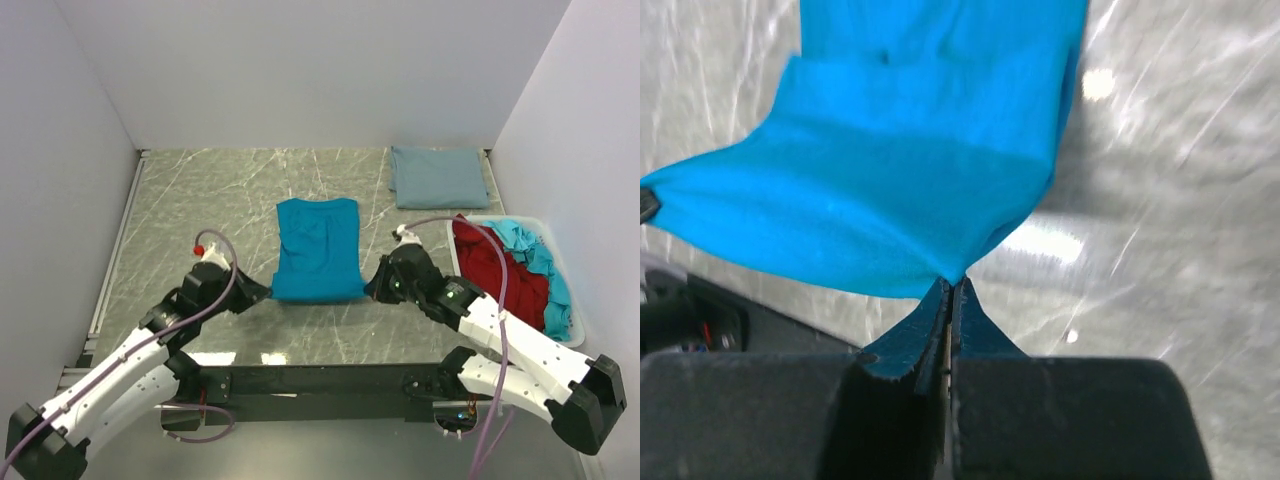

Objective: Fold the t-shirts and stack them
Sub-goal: Fold the tshirt

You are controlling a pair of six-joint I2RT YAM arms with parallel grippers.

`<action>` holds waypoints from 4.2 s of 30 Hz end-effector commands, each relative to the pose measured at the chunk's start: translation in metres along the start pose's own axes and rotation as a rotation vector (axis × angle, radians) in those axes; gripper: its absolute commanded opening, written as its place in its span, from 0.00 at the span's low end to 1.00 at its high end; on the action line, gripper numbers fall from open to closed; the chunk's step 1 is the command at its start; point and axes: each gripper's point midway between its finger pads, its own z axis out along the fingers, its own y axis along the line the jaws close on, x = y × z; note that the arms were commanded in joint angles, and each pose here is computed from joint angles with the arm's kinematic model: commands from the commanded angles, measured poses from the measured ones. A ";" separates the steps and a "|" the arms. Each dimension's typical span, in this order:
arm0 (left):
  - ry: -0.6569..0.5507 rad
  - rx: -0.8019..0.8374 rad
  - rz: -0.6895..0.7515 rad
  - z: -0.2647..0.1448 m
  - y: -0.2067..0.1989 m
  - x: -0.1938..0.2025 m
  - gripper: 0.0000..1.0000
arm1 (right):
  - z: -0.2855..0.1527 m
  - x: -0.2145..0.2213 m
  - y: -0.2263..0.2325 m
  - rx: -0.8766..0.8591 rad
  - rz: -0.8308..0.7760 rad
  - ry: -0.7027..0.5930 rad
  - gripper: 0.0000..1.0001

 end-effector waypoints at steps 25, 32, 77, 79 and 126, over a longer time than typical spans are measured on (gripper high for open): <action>-0.232 0.063 0.189 0.067 -0.093 -0.193 0.00 | 0.035 -0.172 0.012 -0.132 -0.006 -0.090 0.00; -0.146 0.010 0.196 0.111 -0.070 -0.212 0.00 | 0.064 -0.197 -0.005 -0.127 0.025 -0.070 0.00; -0.018 0.107 0.335 0.206 -0.074 -0.256 0.99 | 0.150 -0.233 -0.068 0.056 0.054 -0.018 0.87; 0.020 0.070 0.355 0.226 -0.063 -0.247 0.99 | 0.155 -0.235 -0.070 0.064 0.061 -0.024 0.87; 0.087 0.128 0.356 0.264 -0.080 -0.228 0.00 | 0.201 -0.249 -0.047 -0.079 0.137 -0.005 0.00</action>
